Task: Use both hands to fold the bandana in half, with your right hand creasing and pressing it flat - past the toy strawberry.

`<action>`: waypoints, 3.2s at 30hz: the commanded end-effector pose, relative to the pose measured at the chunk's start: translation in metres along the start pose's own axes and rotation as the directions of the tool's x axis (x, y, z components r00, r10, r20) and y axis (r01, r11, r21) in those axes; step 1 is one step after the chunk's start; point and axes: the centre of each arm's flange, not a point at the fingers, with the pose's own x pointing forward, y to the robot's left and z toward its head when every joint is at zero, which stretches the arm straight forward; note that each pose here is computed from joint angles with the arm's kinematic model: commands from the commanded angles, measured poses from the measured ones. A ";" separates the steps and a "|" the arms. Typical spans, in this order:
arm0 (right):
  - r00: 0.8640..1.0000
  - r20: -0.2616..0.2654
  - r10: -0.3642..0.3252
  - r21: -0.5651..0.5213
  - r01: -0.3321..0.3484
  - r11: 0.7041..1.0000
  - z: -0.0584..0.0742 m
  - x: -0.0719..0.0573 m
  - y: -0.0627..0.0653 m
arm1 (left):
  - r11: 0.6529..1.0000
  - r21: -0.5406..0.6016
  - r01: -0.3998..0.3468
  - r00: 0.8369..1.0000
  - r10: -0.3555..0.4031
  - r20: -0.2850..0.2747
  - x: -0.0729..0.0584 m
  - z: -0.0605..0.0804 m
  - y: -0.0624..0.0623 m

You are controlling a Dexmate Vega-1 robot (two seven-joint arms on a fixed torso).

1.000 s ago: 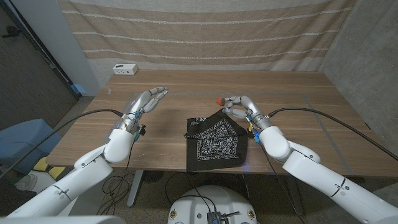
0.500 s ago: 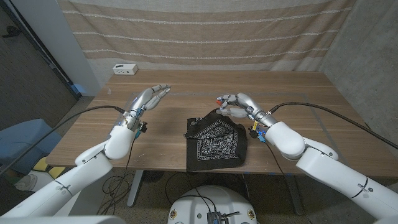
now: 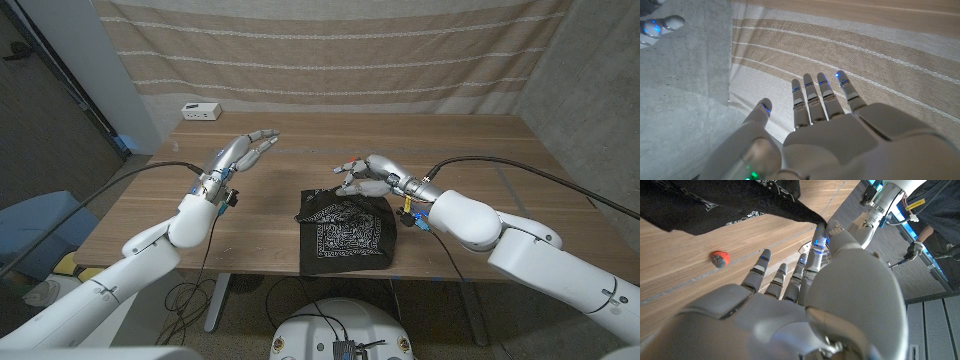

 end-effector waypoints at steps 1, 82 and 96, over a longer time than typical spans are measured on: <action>0.986 -0.051 0.156 -0.005 -0.156 0.988 0.015 -0.001 0.027 | 1.000 -0.001 0.031 0.998 -0.031 0.062 0.016 0.001 0.001; 0.871 0.090 -0.482 0.164 0.465 0.870 -0.045 -0.007 0.011 | 0.971 -0.233 -0.053 0.966 -0.009 -0.257 0.004 -0.085 0.013; 0.819 -0.134 -0.558 -0.325 0.496 0.805 -0.037 0.034 0.003 | 0.970 -0.230 -0.080 0.962 0.015 -0.274 -0.008 -0.084 0.010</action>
